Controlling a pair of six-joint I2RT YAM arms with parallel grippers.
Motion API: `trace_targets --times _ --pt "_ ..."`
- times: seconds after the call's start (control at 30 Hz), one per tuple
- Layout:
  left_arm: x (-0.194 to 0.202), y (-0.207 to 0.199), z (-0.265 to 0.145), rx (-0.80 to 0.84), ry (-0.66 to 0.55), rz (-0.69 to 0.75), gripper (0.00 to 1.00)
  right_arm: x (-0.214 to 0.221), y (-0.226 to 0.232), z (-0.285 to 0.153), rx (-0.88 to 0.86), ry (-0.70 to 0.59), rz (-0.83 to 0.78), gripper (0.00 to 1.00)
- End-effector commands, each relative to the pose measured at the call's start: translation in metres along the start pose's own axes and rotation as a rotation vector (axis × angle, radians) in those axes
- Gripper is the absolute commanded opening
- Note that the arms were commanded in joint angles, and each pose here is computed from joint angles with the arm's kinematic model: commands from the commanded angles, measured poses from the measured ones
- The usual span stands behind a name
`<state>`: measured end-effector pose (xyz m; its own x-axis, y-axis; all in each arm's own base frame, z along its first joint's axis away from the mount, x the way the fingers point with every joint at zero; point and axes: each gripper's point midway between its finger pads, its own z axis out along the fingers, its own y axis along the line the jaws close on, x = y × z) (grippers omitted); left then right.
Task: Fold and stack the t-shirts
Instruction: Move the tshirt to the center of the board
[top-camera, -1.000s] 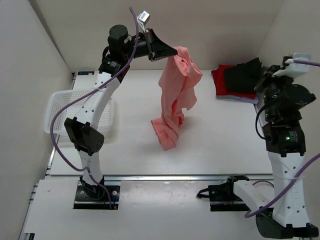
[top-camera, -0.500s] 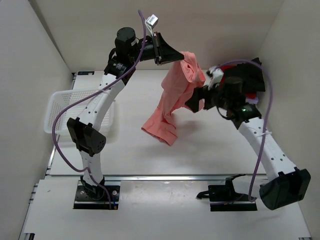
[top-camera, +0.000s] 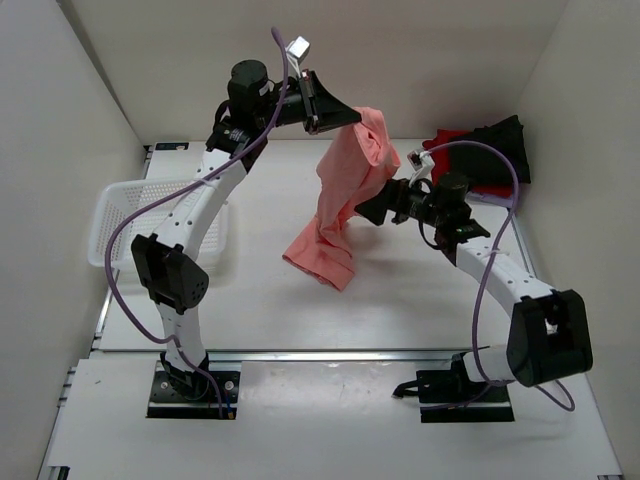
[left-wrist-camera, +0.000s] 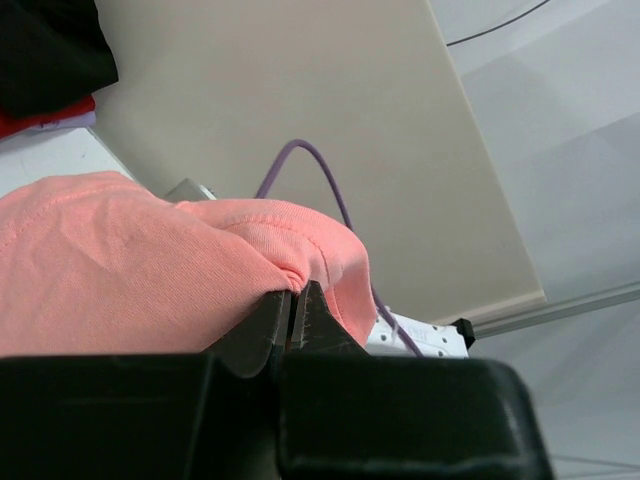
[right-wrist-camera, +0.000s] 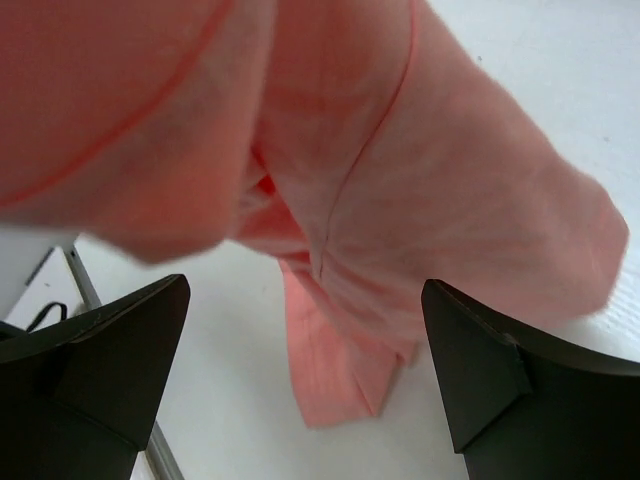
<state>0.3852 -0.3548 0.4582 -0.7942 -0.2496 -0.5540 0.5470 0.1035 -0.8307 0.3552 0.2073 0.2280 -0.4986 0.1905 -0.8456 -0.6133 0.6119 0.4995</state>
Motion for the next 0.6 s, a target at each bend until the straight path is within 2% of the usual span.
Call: trace_targets --times 0.0,0.1,0.13,0.17,0.2,0.23,0.3,0.4,0.47,0.57 --pt "-0.004 -0.06 -0.016 0.088 -0.035 0.099 0.0 -0.033 0.019 0.017 -0.116 -0.124 -0.021 0.99" --pt "-0.002 -0.063 -0.015 0.104 -0.03 0.088 0.0 -0.031 0.023 0.03 -0.152 -0.116 -0.003 0.99" --pt "-0.003 -0.062 -0.015 0.106 -0.031 0.085 0.0 -0.026 0.02 0.032 -0.159 -0.113 0.012 0.85" --pt "-0.003 -0.062 -0.015 0.112 -0.027 0.079 0.0 -0.032 0.02 0.03 -0.161 -0.134 0.026 0.71" --pt "-0.003 -0.068 -0.016 0.125 -0.026 0.088 0.0 -0.031 0.011 0.03 -0.132 -0.141 0.061 0.28" --pt "-0.003 -0.07 -0.013 0.135 -0.022 0.087 0.0 -0.034 0.006 0.025 -0.099 -0.156 0.073 0.0" --pt "0.005 -0.074 -0.007 0.174 0.032 0.063 0.0 -0.045 -0.016 0.004 0.011 -0.18 0.048 0.0" --pt "0.019 -0.094 -0.001 0.269 0.112 0.081 0.0 -0.064 -0.046 -0.049 0.247 -0.26 -0.016 0.0" --pt "0.029 -0.103 0.001 0.318 0.161 0.087 0.0 -0.096 -0.059 -0.107 0.417 -0.375 -0.082 0.01" --pt "0.041 -0.126 0.001 0.423 0.2 0.114 0.0 -0.13 -0.065 -0.176 0.624 -0.469 -0.195 0.0"
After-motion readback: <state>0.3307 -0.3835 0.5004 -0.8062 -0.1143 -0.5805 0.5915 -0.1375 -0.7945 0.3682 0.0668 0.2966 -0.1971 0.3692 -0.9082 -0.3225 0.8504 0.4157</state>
